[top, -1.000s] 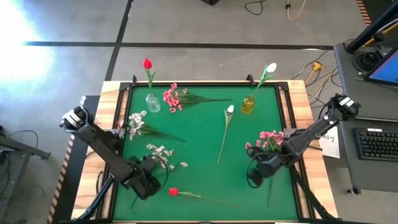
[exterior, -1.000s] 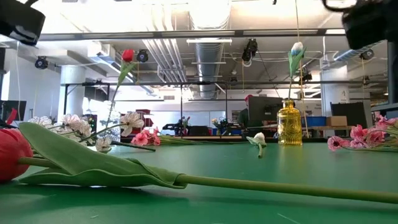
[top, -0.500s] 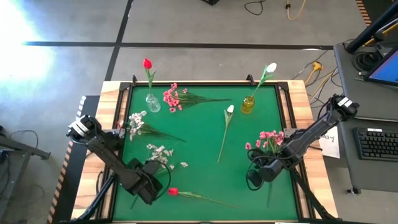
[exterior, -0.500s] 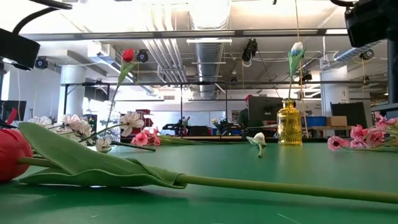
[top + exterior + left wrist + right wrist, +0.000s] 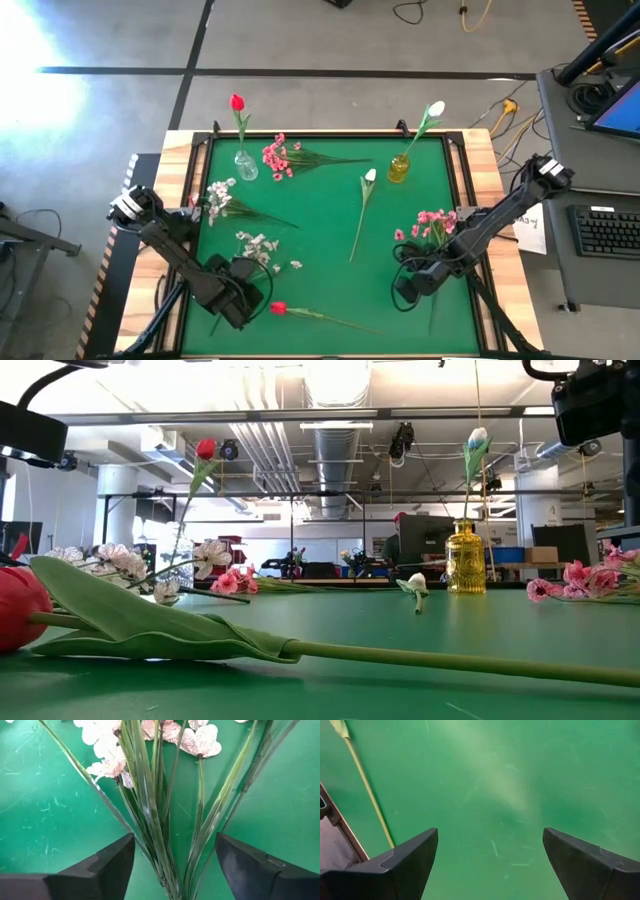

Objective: Sort flowers into vase by color
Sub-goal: Put the bottom white flowers into the yellow vase, then put the right pink flowers into the transparent vase

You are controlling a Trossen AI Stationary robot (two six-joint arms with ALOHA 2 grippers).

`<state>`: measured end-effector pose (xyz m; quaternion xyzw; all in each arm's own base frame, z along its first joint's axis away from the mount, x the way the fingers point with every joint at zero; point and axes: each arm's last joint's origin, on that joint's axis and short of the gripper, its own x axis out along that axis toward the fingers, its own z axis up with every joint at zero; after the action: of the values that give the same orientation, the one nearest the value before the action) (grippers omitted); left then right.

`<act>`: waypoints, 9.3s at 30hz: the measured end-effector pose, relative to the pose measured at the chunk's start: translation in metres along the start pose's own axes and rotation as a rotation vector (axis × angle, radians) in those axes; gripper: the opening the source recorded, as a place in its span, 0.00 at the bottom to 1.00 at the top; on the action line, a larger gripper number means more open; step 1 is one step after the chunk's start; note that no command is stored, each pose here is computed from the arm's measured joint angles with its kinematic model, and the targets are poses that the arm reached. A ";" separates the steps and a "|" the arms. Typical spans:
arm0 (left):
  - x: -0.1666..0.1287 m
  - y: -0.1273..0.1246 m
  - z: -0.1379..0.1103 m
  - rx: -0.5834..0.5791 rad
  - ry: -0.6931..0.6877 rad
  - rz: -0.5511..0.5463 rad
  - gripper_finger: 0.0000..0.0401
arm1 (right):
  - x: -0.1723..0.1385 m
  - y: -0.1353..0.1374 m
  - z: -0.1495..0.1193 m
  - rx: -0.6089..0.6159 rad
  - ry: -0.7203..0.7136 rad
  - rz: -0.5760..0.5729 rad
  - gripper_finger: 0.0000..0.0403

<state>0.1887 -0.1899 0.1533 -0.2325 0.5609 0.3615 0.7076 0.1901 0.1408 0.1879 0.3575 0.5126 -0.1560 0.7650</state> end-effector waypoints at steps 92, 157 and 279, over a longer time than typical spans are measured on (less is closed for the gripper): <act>-0.051 0.041 0.166 0.182 -1.294 -0.428 0.00 | 0.017 0.079 0.194 -0.493 -1.393 0.091 0.87; -0.072 0.098 0.139 0.240 -1.002 -0.507 0.52 | -0.127 0.003 0.181 -0.293 -1.175 -0.346 0.04; -0.061 0.099 0.133 0.218 -0.853 -0.544 0.52 | -0.208 -0.084 0.152 0.240 -0.791 -0.440 0.73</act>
<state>0.1890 -0.0451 0.2540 -0.1270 0.1762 0.1664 0.9618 0.1526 -0.0513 0.3750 0.2393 0.2234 -0.4969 0.8037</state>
